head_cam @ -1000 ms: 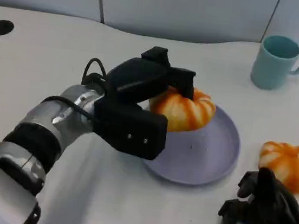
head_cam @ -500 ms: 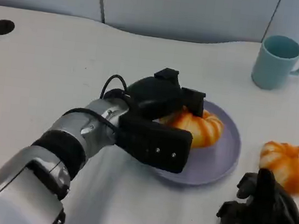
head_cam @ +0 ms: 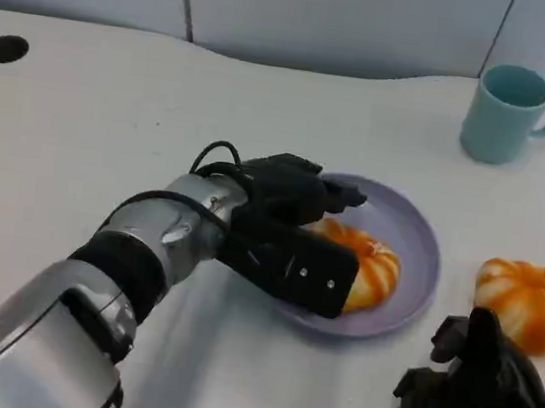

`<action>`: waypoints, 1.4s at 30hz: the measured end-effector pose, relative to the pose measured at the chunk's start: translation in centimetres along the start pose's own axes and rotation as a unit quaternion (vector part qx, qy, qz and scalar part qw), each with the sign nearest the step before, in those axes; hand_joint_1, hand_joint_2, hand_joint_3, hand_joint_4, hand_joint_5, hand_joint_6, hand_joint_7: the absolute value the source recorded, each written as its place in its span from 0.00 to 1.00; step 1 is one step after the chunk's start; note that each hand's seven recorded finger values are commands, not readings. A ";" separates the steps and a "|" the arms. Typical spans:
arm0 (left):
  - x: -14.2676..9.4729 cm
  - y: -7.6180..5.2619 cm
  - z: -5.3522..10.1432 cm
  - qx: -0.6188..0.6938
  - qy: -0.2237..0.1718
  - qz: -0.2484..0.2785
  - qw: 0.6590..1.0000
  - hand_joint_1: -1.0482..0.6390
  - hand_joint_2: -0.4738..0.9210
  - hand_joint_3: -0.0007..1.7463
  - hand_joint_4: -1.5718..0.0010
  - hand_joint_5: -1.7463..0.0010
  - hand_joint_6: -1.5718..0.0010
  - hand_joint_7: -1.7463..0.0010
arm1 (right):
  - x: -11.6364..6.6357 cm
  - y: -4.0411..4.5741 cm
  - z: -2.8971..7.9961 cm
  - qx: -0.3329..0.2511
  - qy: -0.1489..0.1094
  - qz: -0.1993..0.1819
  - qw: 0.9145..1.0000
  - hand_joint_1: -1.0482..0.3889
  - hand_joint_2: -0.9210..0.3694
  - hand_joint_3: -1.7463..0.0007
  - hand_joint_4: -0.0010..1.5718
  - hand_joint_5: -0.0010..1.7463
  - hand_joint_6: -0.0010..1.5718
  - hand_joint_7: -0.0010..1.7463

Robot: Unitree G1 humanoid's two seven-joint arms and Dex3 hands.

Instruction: Grasp the bread from the table and place it into the plate.

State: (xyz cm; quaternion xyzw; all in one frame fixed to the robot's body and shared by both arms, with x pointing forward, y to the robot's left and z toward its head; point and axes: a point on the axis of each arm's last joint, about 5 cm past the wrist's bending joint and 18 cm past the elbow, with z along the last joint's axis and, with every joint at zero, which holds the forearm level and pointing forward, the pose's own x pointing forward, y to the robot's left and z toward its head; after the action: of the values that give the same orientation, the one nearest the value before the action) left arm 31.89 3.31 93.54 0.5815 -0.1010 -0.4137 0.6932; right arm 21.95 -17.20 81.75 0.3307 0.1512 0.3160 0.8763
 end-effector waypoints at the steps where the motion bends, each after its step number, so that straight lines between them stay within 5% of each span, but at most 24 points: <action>1: 0.0 0.1 0.0 0.001 -0.002 0.002 1.000 0.04 1.00 0.24 0.99 0.99 0.97 0.99 | 0.0 -0.01 0.0 0.000 0.000 0.000 1.000 0.38 0.00 0.80 1.00 0.38 1.00 0.23; 13: -1.7 2.0 -1.1 -0.099 -0.059 0.110 0.987 0.07 1.00 0.24 0.95 0.96 0.94 0.95 | 0.1 -0.08 0.0 -0.002 0.000 0.002 1.000 0.37 0.00 0.81 1.00 0.40 1.00 0.25; 20: -4.5 1.6 -3.0 -0.195 -0.093 0.158 0.964 0.12 1.00 0.22 0.89 0.87 0.88 0.92 | 0.0 -0.23 0.2 -0.013 -0.003 -0.002 1.000 0.38 0.00 0.78 1.00 0.39 1.00 0.24; 22: -5.7 1.0 -3.6 -0.243 -0.115 0.176 0.947 0.15 1.00 0.19 0.95 0.67 0.84 0.91 | -0.1 -0.29 0.2 -0.016 -0.004 -0.001 1.000 0.38 0.00 0.78 1.00 0.39 1.00 0.24; 25: -7.5 -0.2 -4.4 -0.313 -0.150 0.201 0.916 0.18 1.00 0.16 0.92 0.57 0.79 0.90 | -0.2 -0.45 0.3 -0.017 -0.004 -0.004 1.000 0.38 0.00 0.78 1.00 0.39 1.00 0.23; 31: -10.2 -3.4 -4.7 -0.437 -0.179 0.273 0.838 0.21 1.00 0.16 0.69 0.46 0.62 0.84 | -0.1 -0.55 0.3 -0.016 -0.002 -0.004 1.000 0.38 0.00 0.79 1.00 0.40 1.00 0.25; 36: -11.5 -6.6 -4.0 -0.542 -0.191 0.324 0.752 0.23 1.00 0.18 0.66 0.38 0.59 0.80 | 0.0 -0.55 0.4 -0.015 -0.002 -0.005 1.000 0.38 0.00 0.81 1.00 0.41 1.00 0.25; 42: -12.1 -7.3 -4.0 -0.560 -0.187 0.326 0.739 0.23 1.00 0.18 0.66 0.37 0.59 0.79 | 0.0 -0.55 0.4 -0.013 -0.001 -0.006 1.000 0.38 0.00 0.81 1.00 0.41 1.00 0.26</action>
State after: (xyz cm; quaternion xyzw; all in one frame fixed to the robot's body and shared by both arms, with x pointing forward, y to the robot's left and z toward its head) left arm 23.33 14.70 89.97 -0.0689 -0.1619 -0.2450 0.9534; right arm 22.33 -17.72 81.64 0.3184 0.1483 0.3121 0.8827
